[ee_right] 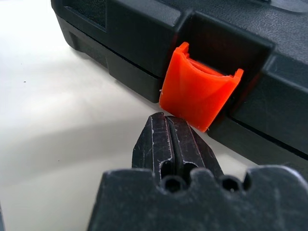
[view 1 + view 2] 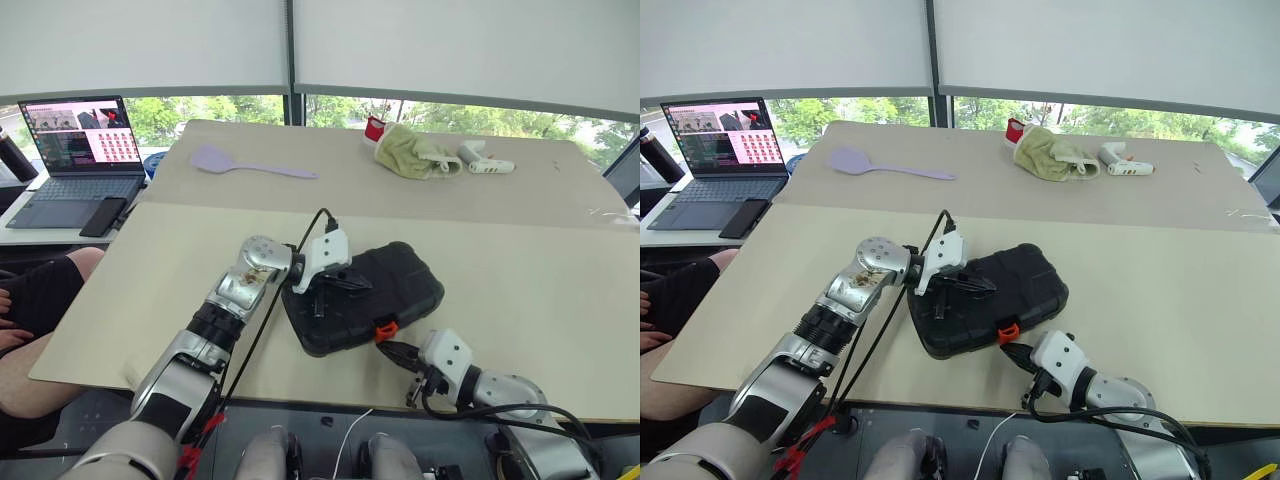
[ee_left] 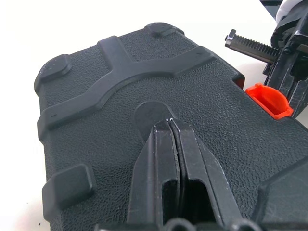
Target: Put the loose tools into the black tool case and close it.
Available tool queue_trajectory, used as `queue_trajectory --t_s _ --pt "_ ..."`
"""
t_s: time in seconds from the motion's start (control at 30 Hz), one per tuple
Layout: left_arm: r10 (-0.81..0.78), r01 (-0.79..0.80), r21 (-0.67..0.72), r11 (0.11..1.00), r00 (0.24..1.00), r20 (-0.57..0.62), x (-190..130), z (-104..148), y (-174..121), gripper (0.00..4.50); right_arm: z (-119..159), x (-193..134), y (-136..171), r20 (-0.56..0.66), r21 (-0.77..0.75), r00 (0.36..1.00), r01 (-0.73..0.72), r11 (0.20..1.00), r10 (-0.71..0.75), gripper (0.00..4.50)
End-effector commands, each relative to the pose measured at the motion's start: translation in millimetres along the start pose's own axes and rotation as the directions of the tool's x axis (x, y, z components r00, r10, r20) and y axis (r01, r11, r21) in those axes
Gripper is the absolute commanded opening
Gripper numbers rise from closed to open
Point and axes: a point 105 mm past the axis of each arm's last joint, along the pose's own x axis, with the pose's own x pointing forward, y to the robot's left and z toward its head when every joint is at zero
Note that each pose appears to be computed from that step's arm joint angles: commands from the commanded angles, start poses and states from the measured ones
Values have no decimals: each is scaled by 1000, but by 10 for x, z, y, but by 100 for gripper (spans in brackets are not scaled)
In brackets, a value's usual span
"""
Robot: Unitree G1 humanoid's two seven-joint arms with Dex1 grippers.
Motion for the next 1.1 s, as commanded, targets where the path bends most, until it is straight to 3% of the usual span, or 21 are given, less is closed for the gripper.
queue_trajectory --t_s 0.03,0.47,0.8,1.1 --pt "-69 45 -155 987 985 -157 59 -537 -233 8 208 21 -134 79 -58 996 53 997 -48 0" --pt "-70 40 -178 983 983 -169 85 -617 -286 8 516 -51 -314 138 -134 989 71 988 -53 0" --pt "-81 49 -187 981 983 -165 118 -624 -321 8 566 4 -334 131 -140 991 20 990 -2 0" --pt "-81 48 -189 981 982 -168 110 -636 -320 8 455 -77 -228 42 -112 997 -66 992 71 0"
